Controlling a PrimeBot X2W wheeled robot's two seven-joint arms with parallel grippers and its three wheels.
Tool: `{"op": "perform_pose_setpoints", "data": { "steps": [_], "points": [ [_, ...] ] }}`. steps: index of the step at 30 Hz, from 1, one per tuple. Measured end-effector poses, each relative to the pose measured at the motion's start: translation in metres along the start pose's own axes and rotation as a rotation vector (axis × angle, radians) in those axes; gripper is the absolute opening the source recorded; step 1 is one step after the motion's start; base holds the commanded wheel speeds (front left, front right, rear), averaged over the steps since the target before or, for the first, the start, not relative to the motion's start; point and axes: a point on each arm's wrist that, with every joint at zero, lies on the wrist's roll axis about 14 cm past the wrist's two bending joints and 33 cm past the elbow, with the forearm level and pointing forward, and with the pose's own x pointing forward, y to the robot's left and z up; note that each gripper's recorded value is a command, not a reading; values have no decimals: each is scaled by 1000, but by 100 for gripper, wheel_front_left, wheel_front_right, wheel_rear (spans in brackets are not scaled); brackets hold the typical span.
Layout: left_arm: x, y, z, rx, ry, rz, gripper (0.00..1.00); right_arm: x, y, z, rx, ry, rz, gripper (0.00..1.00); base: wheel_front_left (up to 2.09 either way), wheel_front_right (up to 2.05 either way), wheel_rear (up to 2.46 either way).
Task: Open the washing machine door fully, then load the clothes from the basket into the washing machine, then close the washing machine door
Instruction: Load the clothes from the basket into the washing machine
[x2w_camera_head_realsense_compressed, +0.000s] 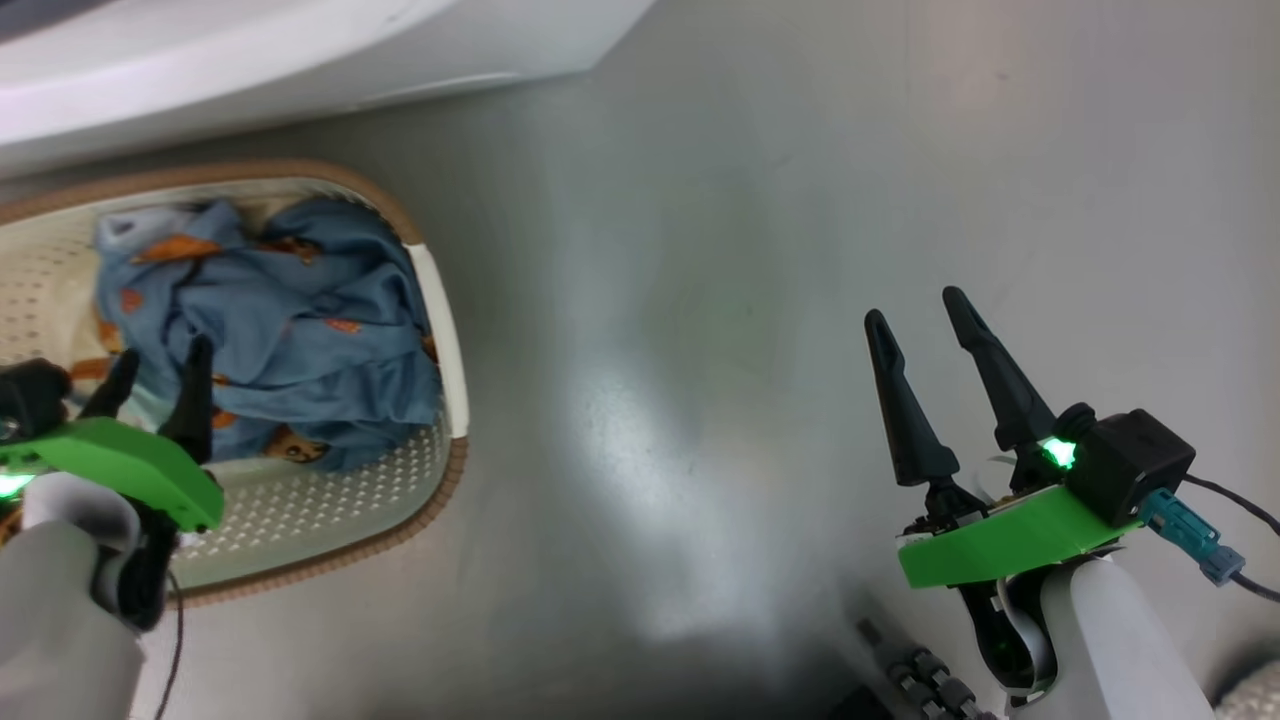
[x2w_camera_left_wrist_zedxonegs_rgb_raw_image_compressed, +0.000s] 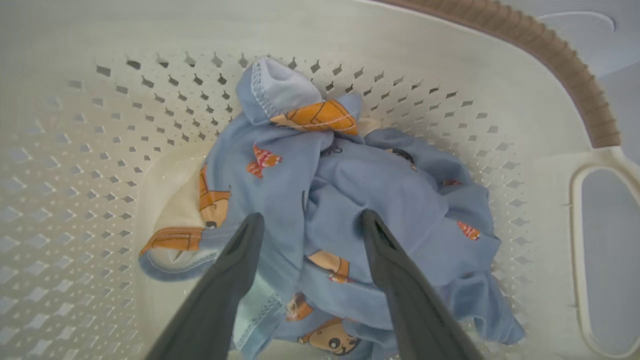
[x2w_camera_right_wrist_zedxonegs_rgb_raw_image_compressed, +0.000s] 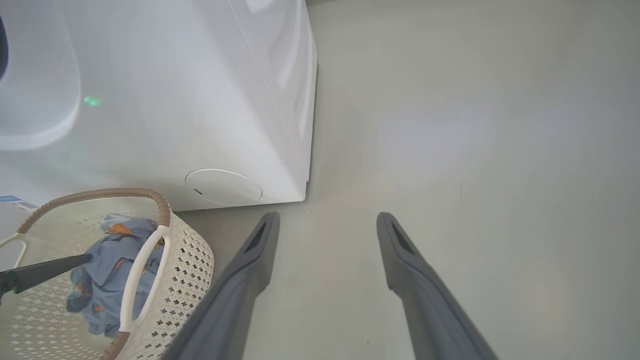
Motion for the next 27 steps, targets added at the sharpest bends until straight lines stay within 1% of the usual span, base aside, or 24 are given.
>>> {"op": "perform_pose_setpoints", "data": {
  "steps": [6,9,15,16,17,18,22,27],
  "points": [
    [22,0,-12,-54,65,-11,100,-2,-12,-12,-1,33,-34,100,0,0,0],
    [32,0,-15,-67,88,-19,100,-3,-18,-18,15,46,-54,100,0,0,0],
    [43,-4,-25,-72,143,-30,100,-5,-25,-24,11,64,-71,100,0,0,0],
    [44,-4,-26,-66,154,-29,76,-5,-25,-25,12,66,-73,100,0,0,0],
    [45,-3,-27,-64,160,-27,20,-5,-25,-25,13,67,-74,100,0,0,0],
    [46,-3,-26,-62,162,-24,0,-5,-25,-25,14,68,-74,100,0,0,0],
    [42,-8,-26,-49,161,-30,0,-3,-23,-20,16,53,-67,100,0,0,0],
    [33,-21,-8,-46,74,-51,0,2,-21,-4,16,8,-58,100,0,0,0]
  ]
}}
